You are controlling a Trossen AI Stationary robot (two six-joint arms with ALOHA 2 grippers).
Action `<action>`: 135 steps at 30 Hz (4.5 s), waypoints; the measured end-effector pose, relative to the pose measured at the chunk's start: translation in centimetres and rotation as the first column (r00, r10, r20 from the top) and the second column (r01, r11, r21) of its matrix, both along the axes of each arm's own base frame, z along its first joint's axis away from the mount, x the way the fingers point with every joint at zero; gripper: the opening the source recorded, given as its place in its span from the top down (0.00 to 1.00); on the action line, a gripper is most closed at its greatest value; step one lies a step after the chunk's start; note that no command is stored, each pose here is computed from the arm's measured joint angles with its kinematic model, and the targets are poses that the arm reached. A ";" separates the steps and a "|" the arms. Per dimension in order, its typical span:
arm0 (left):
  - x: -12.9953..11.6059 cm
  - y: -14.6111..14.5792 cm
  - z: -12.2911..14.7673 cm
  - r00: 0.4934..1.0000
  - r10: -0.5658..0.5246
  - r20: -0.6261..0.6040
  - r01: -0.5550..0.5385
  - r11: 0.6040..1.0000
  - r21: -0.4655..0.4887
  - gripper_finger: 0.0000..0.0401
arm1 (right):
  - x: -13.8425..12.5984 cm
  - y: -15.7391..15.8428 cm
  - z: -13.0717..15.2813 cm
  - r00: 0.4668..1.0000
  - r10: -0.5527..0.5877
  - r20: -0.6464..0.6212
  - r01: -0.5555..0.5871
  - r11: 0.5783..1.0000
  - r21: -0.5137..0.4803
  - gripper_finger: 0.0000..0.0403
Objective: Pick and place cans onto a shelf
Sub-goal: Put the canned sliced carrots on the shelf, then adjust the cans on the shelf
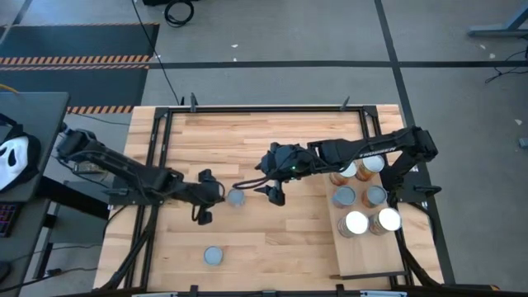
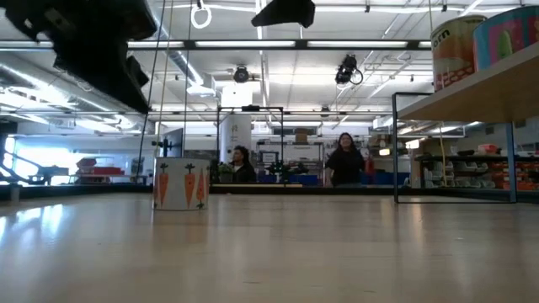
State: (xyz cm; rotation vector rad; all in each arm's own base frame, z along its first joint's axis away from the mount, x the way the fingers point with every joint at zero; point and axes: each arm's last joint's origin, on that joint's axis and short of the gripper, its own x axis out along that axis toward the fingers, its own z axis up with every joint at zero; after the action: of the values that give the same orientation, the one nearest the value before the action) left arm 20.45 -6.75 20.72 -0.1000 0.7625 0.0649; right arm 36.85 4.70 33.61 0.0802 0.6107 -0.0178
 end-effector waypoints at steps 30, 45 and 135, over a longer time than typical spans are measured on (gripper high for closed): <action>-6.6 2.7 7.9 0.962 0.186 0.202 -0.156 0.975 -0.156 0.44 | 12.1 -0.6 -14.7 0.976 0.067 -0.207 -0.068 0.998 0.003 0.02; -6.3 2.8 8.4 0.931 0.247 0.268 -0.212 0.965 -0.155 0.49 | 11.2 -1.4 -17.7 0.940 0.039 -0.339 -0.030 0.999 0.033 0.07; -8.7 3.6 16.8 0.836 0.171 0.521 -0.079 0.978 -0.194 0.49 | -17.0 17.3 4.4 0.465 0.756 -0.461 -0.880 0.454 -0.143 0.13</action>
State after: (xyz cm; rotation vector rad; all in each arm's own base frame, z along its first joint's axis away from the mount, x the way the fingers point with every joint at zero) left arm 11.78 -3.16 37.49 -0.3142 0.1937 0.0939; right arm 19.87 22.02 37.98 -0.6339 0.9350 0.8649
